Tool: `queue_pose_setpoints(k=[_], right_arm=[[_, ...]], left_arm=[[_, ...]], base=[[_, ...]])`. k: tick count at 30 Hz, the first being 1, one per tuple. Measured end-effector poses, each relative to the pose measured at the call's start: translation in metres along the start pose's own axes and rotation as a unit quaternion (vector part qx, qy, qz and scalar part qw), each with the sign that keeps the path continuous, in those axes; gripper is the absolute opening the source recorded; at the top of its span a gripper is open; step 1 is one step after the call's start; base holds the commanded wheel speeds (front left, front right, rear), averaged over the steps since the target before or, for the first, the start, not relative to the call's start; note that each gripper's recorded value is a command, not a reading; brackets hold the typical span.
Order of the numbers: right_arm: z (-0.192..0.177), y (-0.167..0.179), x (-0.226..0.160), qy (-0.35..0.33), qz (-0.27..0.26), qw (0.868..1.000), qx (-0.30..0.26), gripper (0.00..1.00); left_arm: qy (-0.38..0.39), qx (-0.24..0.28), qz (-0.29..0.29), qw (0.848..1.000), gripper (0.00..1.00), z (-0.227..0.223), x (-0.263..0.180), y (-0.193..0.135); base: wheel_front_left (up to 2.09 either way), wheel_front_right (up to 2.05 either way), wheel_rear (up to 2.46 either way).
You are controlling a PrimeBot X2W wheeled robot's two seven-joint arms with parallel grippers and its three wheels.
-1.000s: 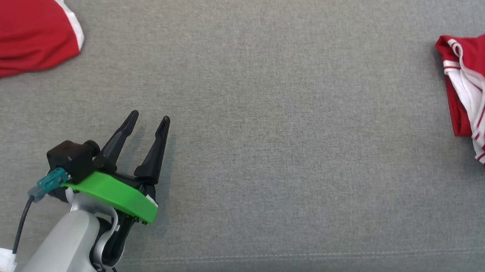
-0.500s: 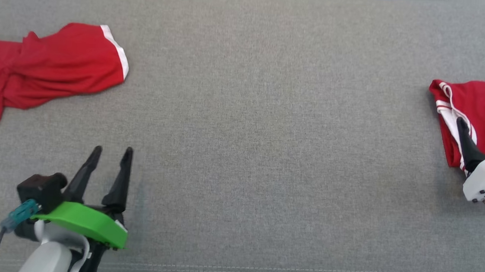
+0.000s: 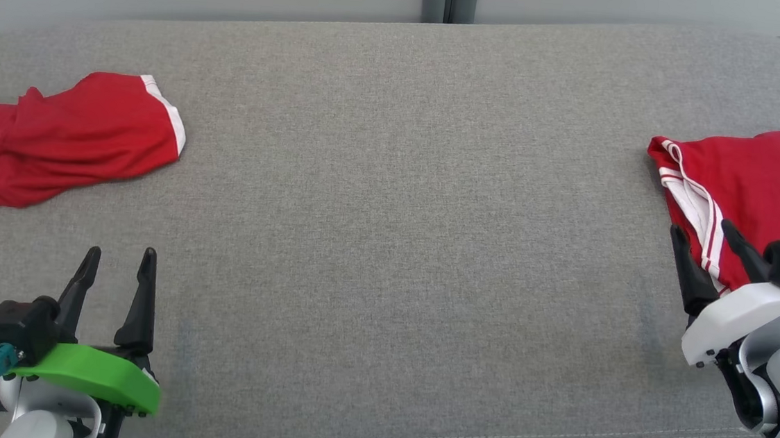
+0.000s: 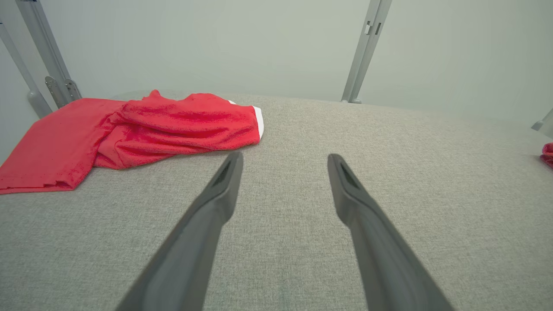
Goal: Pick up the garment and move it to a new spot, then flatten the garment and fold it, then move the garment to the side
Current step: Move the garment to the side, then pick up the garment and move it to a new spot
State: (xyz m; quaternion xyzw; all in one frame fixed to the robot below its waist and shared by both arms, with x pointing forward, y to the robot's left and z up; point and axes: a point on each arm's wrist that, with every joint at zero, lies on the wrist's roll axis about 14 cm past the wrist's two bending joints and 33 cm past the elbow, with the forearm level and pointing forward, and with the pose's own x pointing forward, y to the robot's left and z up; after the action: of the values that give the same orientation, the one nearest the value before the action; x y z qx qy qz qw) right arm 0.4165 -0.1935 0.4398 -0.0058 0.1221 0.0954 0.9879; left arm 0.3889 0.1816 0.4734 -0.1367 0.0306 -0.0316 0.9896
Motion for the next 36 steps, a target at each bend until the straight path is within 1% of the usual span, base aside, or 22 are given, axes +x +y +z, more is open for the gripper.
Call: queue_pose_setpoints(k=[3,8,13,15,18,22,23,24,27,31,36], right_arm=[[-0.002,0.006,-0.006,-0.004,0.002,1.000,0.003,1.00],[0.020,0.012,-0.002,-0.041,0.009,0.999,-0.003,1.00],[0.030,0.032,0.004,-0.060,0.043,0.997,-0.022,1.00],[0.034,0.047,0.008,-0.068,0.066,0.995,-0.032,1.00],[0.037,0.077,0.012,-0.076,0.110,0.990,-0.044,1.00],[0.037,0.115,0.016,-0.082,0.167,0.981,-0.058,1.00],[0.037,0.115,0.016,-0.082,0.167,0.981,-0.058,1.00],[0.038,0.129,0.018,-0.084,0.191,0.976,-0.061,1.00],[0.038,0.147,0.020,-0.084,0.218,0.970,-0.068,1.00],[0.041,0.165,0.025,-0.087,0.241,0.964,-0.072,1.00],[0.045,0.180,0.029,-0.092,0.256,0.960,-0.071,1.00]], left_arm=[[0.003,-0.004,-0.001,1.000,1.00,-0.003,-0.003,-0.002],[0.000,-0.014,-0.004,1.000,1.00,-0.003,-0.003,-0.008],[-0.023,-0.018,0.011,1.000,1.00,0.010,-0.008,-0.003],[-0.036,-0.020,0.032,0.999,1.00,0.018,-0.011,0.007],[-0.057,-0.016,0.079,0.995,1.00,0.032,-0.022,0.034],[-0.072,-0.012,0.140,0.987,1.00,0.040,-0.048,0.068],[-0.072,-0.012,0.140,0.987,1.00,0.040,-0.048,0.068],[-0.076,-0.011,0.163,0.984,1.00,0.042,-0.062,0.079],[-0.081,-0.008,0.189,0.979,1.00,0.045,-0.081,0.092],[-0.093,-0.010,0.215,0.972,1.00,0.050,-0.101,0.103],[-0.098,-0.014,0.221,0.970,1.00,0.050,-0.120,0.104]], base=[[0.00,0.00,0.00],[0.00,0.00,0.00],[0.00,0.00,0.00],[0.00,0.00,0.00],[0.00,0.00,0.00],[0.00,0.00,0.00],[0.00,0.00,0.00],[0.00,0.00,0.00],[0.00,0.00,0.00],[0.00,0.00,0.00],[0.00,0.00,0.00]])
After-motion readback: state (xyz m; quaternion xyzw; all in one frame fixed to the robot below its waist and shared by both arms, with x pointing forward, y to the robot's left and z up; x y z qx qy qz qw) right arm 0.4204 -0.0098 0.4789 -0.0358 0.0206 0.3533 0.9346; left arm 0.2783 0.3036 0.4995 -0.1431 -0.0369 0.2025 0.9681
